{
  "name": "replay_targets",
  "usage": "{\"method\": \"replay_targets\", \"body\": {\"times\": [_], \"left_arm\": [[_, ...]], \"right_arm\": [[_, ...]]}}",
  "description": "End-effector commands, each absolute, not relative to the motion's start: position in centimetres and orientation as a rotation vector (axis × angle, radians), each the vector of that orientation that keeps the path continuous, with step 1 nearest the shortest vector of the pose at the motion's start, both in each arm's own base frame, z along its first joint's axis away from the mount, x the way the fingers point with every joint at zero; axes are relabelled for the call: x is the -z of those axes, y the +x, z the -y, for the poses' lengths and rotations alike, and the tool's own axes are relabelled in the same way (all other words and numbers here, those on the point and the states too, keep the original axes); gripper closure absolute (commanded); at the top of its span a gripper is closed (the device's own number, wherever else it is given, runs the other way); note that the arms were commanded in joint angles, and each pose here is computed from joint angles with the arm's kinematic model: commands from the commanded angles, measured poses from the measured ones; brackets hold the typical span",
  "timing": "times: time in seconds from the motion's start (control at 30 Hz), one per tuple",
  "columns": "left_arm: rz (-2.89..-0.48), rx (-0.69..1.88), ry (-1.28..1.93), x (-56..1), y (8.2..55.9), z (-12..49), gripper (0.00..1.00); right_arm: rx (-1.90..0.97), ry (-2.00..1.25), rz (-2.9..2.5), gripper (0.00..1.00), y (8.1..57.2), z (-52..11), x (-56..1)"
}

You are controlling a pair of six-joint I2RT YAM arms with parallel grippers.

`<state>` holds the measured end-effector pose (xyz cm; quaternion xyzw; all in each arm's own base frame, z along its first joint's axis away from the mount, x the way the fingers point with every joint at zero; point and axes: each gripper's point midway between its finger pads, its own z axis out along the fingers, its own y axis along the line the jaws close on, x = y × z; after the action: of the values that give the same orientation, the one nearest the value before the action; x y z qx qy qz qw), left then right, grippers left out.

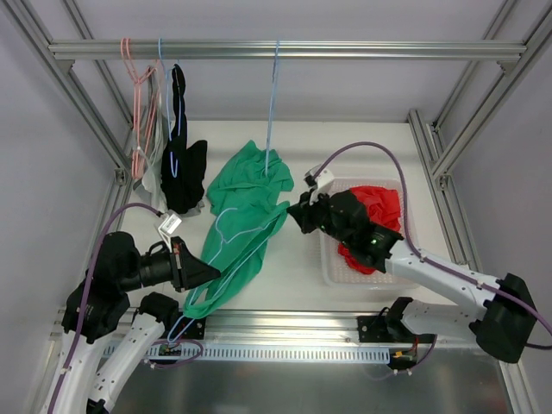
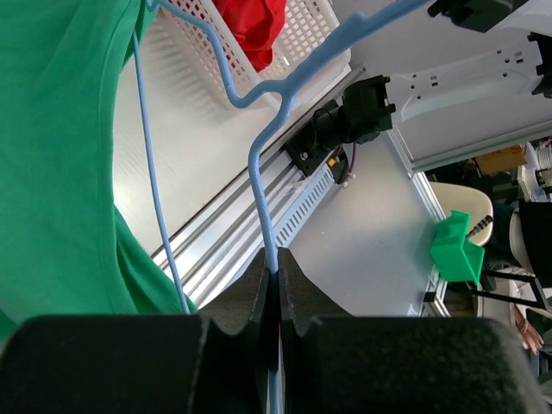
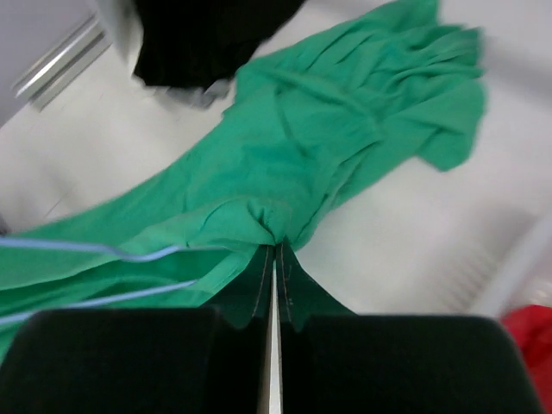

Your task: Remove the tank top from the hanger

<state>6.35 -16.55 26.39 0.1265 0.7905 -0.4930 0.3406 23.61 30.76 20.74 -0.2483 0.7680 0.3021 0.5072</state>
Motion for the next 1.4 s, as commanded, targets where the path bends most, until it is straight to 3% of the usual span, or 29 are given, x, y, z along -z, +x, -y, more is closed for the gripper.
{"method": "replay_targets", "body": {"times": [0.0,0.2,0.37,0.6,0.77,0.97,1.23,1.37], "left_arm": [[-1.981,1.338,0.415,-28.8,5.6,17.1,1.0],[-1.809,1.363,0.564,-33.3,3.6,17.1,1.0],[-1.502,1.425,0.76,-40.3,0.4,17.3,1.0],[-1.003,1.378,0.733,-48.5,3.3,17.9,1.0],[-0.636,1.238,0.577,-55.6,5.1,15.9,1.0],[-0.507,1.165,0.474,-59.2,8.6,15.3,1.0],[-0.378,1.163,0.512,-55.1,10.0,16.1,1.0],[-0.446,1.096,0.518,-54.1,10.8,16.3,1.0]], "right_arm": [[-0.595,-0.366,-1.787,1.0,27.2,-26.0,-24.2],[-0.695,-0.473,-1.811,1.0,26.7,-27.0,-25.3],[-0.736,-0.377,-1.691,1.0,25.3,-23.8,-31.4],[-1.191,-0.607,-1.399,1.0,14.4,-24.1,-42.8],[-1.37,-0.676,-1.324,1.0,10.1,-24.2,-45.6],[-1.469,-0.776,-1.446,1.0,9.3,-28.7,-42.4],[-1.227,-0.715,-1.746,1.0,13.5,-33.4,-32.0],[-1.102,-0.709,-1.866,1.0,14.1,-33.5,-27.1]]}}
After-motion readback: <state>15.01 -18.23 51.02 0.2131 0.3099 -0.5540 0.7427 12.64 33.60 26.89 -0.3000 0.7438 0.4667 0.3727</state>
